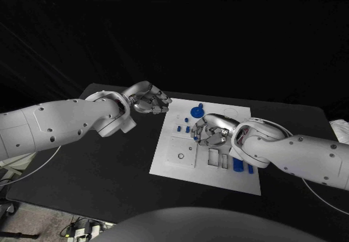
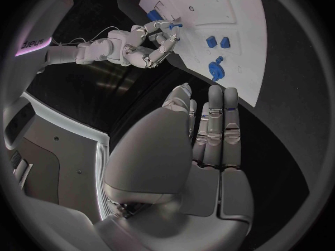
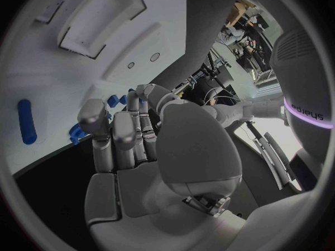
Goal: Assemble the parts on the task board
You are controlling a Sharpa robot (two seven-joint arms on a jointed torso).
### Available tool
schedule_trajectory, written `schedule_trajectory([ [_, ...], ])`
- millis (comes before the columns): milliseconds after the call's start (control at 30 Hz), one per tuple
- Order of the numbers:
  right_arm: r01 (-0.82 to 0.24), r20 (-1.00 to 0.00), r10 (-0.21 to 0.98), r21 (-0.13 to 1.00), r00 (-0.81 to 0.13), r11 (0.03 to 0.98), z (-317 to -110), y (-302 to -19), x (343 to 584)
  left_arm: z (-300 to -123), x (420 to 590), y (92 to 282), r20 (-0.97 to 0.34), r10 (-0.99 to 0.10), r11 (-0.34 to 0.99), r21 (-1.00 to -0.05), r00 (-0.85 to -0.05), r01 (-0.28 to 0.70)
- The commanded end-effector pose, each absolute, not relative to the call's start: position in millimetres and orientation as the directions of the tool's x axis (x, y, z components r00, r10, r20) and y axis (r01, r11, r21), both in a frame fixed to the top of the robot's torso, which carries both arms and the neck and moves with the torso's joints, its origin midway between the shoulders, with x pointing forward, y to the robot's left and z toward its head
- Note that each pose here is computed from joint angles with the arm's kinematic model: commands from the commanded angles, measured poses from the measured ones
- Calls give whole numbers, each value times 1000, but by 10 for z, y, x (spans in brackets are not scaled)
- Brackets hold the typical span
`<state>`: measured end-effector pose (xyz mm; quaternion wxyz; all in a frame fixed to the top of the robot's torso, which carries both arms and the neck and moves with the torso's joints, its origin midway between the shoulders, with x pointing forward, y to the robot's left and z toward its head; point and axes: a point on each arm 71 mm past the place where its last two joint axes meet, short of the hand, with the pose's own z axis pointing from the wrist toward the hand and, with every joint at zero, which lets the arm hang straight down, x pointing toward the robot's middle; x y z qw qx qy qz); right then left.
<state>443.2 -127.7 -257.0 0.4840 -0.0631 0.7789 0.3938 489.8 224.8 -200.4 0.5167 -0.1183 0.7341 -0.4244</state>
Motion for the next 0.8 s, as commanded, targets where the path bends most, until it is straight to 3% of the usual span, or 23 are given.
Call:
schedule_trajectory([
  [33, -399, -718, 368, 656, -591, 640, -2575, -1278, 4441, -2007, 4895, 2216, -655, -606, 609, -747, -452, 267],
  [800, -380, -697, 285, 634, -658, 673, -2736, -1188, 4418, -2023, 4906, 2150, -652, -597, 610, -747, -467, 262],
])
